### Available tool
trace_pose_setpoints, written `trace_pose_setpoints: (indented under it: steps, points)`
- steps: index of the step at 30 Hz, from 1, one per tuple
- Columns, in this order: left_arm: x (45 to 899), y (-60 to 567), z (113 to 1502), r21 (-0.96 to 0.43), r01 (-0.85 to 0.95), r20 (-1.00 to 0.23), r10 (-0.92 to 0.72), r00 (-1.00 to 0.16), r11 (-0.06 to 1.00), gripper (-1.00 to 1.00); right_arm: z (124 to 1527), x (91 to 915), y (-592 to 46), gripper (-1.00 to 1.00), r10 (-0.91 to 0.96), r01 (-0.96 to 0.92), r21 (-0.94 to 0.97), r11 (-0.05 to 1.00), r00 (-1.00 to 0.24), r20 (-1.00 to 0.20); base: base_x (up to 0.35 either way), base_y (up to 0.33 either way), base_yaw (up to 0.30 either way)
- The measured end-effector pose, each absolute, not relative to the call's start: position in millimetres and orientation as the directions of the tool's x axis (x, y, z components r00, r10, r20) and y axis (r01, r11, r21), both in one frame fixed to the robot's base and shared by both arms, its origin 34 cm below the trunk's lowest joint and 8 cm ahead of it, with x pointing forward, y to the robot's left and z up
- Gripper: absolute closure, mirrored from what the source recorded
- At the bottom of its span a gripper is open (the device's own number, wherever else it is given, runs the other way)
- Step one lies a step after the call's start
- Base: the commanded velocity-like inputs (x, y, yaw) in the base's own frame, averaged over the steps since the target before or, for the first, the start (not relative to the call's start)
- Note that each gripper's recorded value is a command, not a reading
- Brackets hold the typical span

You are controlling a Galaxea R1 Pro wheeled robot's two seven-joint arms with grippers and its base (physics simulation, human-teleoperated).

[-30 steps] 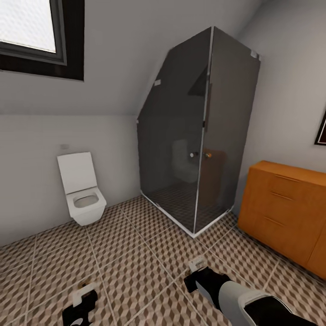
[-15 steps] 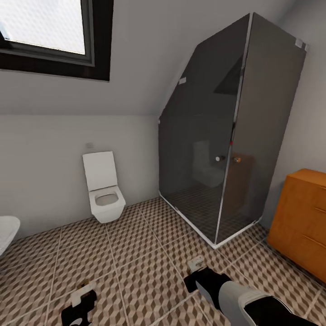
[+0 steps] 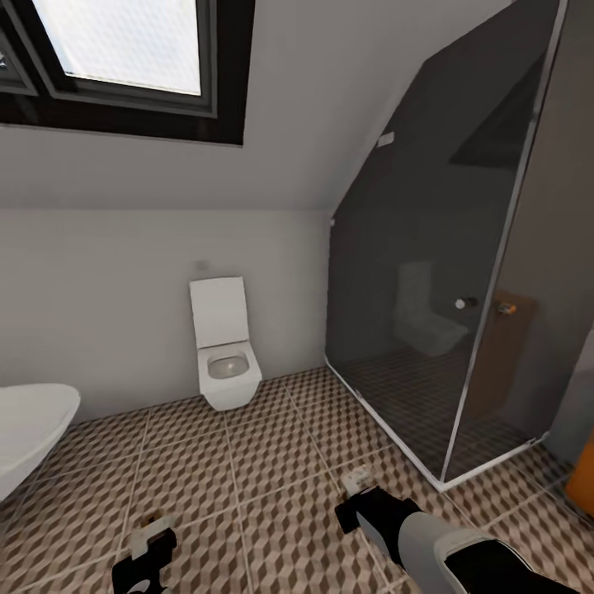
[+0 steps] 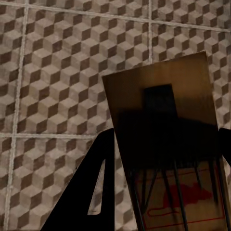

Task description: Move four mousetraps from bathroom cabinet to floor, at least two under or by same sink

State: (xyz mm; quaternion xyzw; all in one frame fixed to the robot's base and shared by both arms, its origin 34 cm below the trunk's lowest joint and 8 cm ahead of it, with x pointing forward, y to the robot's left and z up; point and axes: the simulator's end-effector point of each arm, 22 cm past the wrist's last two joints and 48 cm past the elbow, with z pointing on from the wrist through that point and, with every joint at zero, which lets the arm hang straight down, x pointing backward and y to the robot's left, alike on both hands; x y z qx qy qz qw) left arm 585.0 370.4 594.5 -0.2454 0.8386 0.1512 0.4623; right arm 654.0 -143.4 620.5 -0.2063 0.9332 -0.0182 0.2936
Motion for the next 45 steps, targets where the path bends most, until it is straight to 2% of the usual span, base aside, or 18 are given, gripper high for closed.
trace_pose_setpoints:
  steps: [24, 45]
  points:
    - [585.0, 370.3, 594.5, 0.026, -0.551, -0.849, -0.272, -0.452, 0.834, 1.00, 620.5, 654.1, -143.9, 1.00, -0.396, -0.374, -0.155, 0.914, -0.742, -0.541, 0.322, 0.000, 0.286]
    - [585.4, 369.0, 594.5, 0.027, -0.549, -0.850, -0.270, -0.453, 0.836, 1.00, 620.4, 654.1, -144.3, 1.00, -0.397, -0.374, -0.157, 0.914, -0.742, -0.540, 0.322, 0.000, 0.025]
